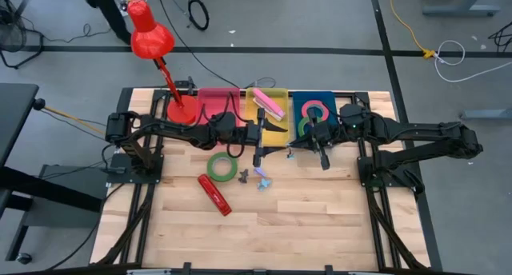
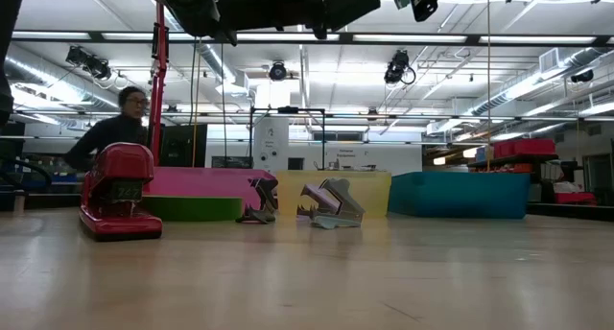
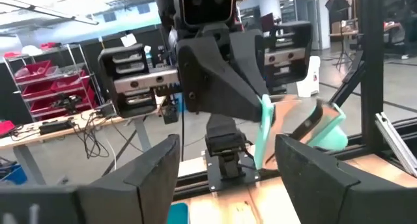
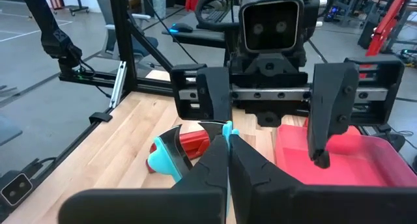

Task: Pick and place Stapler, Stapler remover, tape
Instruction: Put the right blue staple remover into the pink bin

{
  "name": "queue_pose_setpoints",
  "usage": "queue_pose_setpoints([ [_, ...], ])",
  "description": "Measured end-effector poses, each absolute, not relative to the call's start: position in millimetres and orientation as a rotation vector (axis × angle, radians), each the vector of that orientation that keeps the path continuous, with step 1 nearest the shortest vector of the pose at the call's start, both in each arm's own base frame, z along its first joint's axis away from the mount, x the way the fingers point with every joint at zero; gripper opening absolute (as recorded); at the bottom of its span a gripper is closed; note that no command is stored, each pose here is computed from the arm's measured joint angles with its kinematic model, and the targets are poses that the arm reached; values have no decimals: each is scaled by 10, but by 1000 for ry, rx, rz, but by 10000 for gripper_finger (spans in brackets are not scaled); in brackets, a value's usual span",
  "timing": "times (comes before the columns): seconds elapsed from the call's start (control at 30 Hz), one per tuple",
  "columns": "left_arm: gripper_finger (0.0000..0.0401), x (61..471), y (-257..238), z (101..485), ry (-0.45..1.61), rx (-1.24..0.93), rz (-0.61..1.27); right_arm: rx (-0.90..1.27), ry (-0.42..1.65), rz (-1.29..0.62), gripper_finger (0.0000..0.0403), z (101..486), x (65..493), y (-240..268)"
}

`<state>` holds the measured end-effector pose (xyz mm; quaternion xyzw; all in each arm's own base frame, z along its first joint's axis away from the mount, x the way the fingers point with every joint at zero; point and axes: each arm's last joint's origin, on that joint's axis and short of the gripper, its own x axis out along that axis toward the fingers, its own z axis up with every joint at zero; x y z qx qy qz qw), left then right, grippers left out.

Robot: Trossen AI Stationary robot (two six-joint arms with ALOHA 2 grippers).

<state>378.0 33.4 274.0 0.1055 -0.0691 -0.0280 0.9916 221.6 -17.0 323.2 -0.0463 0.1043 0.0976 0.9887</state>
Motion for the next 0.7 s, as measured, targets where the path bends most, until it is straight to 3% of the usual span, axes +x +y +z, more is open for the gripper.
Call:
queue_pose_setpoints([
  [0.7,158,3778,300,2746,-150,219,-122,-92,216,197,2,3226,2214,-169],
])
